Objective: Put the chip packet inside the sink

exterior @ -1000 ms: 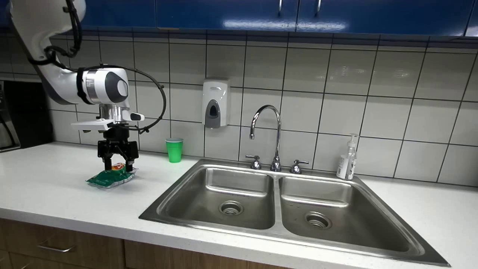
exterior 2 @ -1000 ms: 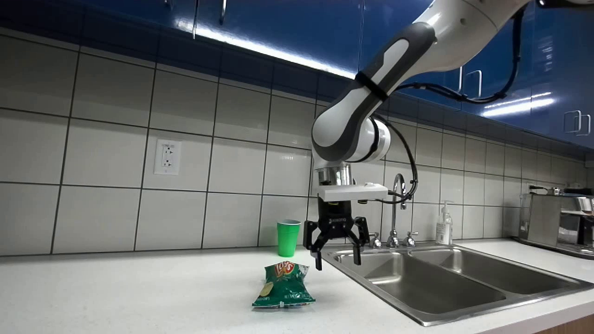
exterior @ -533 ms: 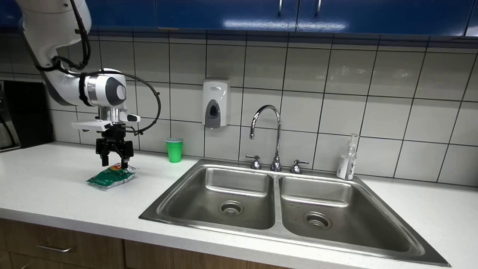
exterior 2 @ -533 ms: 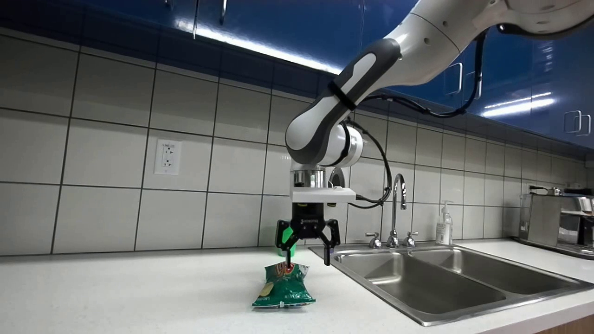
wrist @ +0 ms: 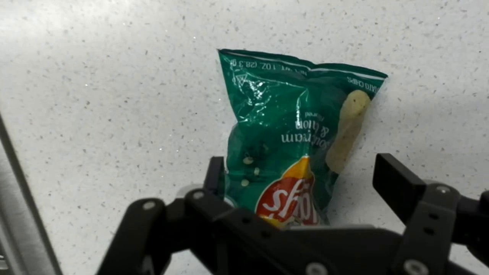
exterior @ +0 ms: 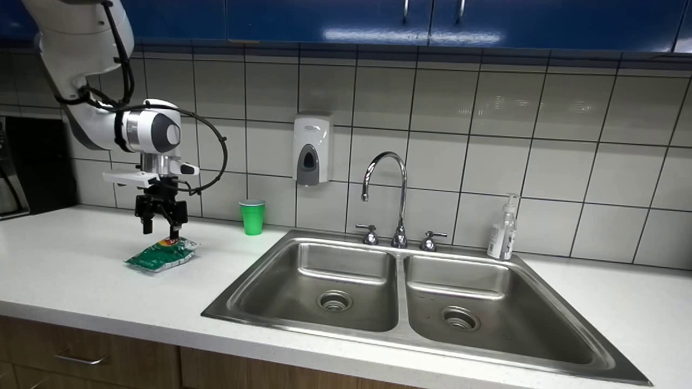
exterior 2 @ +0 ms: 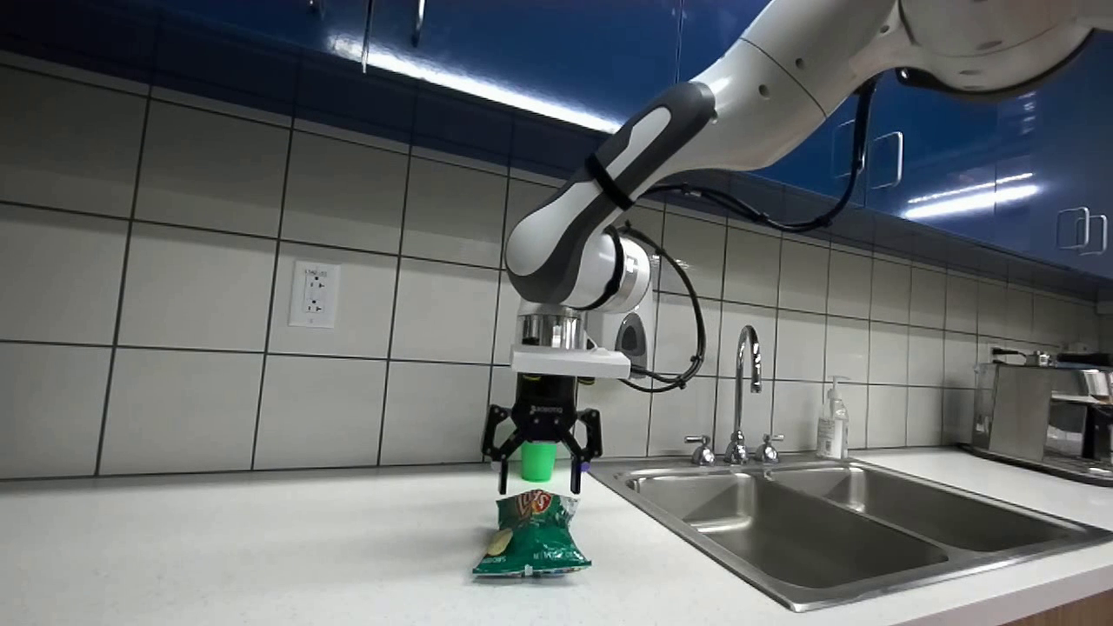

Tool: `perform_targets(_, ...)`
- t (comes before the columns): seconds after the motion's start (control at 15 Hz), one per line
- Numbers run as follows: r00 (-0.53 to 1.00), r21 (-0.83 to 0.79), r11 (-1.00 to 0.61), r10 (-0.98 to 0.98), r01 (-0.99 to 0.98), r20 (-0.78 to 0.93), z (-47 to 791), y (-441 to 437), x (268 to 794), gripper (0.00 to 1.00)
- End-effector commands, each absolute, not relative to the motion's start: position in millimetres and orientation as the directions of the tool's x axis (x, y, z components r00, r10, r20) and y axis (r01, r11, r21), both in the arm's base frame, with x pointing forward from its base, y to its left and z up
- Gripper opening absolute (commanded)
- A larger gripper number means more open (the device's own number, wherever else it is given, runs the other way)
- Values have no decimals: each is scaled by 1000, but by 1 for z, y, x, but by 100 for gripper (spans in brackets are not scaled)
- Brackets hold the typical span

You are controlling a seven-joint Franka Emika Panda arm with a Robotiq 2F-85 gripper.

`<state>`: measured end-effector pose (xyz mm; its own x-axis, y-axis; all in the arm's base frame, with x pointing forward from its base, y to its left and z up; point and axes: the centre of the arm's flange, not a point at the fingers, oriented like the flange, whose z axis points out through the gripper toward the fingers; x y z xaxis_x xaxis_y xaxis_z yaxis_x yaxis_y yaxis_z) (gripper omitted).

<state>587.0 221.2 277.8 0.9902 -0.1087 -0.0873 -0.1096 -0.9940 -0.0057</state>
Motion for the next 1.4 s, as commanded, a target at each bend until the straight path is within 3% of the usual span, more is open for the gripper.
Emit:
perform_targets(0.0,986,-22,-993,-113,-116,-120,274,231,601,100)
perform_targets(0.27,985,-30,-992,-115,-119,-129,269,233,602,99)
perform_targets(0.33,985,-30,-992,-114,-119,-130,269,234,602,74)
perform_targets(0.47,985,-27,-993,-114,-118,-130,269,235,603,71)
perform_targets(1.07,983,-25,-994,-105,-110,-152,275,236,602,1)
perform_targets(1.33,984,-35,-994,-99,-105,-145,271,227,600,0)
